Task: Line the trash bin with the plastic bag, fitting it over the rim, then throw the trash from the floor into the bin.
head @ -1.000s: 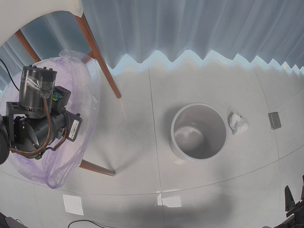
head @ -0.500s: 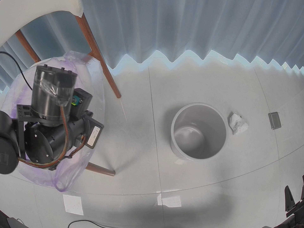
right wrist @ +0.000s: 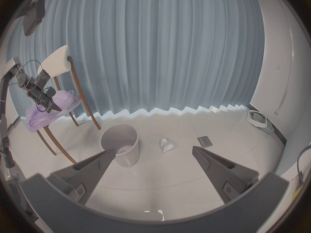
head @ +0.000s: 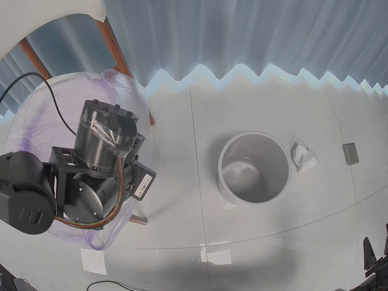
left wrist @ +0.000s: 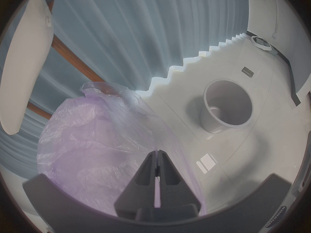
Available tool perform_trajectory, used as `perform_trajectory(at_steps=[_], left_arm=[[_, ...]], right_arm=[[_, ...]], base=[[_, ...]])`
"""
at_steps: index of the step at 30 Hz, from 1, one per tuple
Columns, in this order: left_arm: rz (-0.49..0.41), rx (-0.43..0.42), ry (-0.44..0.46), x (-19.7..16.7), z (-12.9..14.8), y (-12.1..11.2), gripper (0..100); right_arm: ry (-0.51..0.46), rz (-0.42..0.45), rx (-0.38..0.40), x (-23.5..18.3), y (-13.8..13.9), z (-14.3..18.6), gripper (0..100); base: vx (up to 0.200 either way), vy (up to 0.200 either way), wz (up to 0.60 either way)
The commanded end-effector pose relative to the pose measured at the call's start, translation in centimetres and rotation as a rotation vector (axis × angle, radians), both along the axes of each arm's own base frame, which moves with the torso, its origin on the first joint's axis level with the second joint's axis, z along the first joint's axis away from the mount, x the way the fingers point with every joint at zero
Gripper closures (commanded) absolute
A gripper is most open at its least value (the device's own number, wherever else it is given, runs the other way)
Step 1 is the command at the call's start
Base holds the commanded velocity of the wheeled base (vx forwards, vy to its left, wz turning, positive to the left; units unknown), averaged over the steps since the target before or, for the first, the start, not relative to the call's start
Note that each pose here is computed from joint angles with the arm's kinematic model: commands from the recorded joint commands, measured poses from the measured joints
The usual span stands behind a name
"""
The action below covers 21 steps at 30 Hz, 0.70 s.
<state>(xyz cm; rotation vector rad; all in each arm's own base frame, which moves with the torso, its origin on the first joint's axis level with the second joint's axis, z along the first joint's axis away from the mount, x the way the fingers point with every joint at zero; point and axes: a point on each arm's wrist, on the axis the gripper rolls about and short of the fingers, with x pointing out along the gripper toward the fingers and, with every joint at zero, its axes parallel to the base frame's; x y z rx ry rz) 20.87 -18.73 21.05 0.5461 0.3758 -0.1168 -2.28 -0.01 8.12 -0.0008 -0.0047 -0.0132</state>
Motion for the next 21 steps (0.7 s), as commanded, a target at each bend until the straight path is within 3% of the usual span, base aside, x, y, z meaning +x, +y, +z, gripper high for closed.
perform_trajectory(at_steps=[1,12,13,19,21], left_arm=[[0.011,0.001,-0.001,0.0,0.0,0.4,100],[0.012,-0.025,-0.038,-0.7,1.4,1.1,100],[0.008,-0.026,-0.041,-0.8,1.5,1.1,0],[-0.045,-0.033,-0.059,-1.8,2.0,0.2,0],[-0.054,0.001,-0.065,-2.6,1.9,-0.3,0]], right_arm=[[0.003,0.001,0.001,0.0,0.0,-0.5,0],[0.005,0.001,-0.001,0.0,0.0,-0.5,0],[0.003,0.001,-0.001,0.0,0.0,-0.5,0],[0.003,0.001,-0.001,0.0,0.0,-0.5,0],[0.003,-0.001,0.001,0.0,0.0,-0.5,0]], base=[[0.0,0.0,0.0],[0.0,0.0,0.0],[0.0,0.0,0.0],[0.0,0.0,0.0],[0.0,0.0,0.0]])
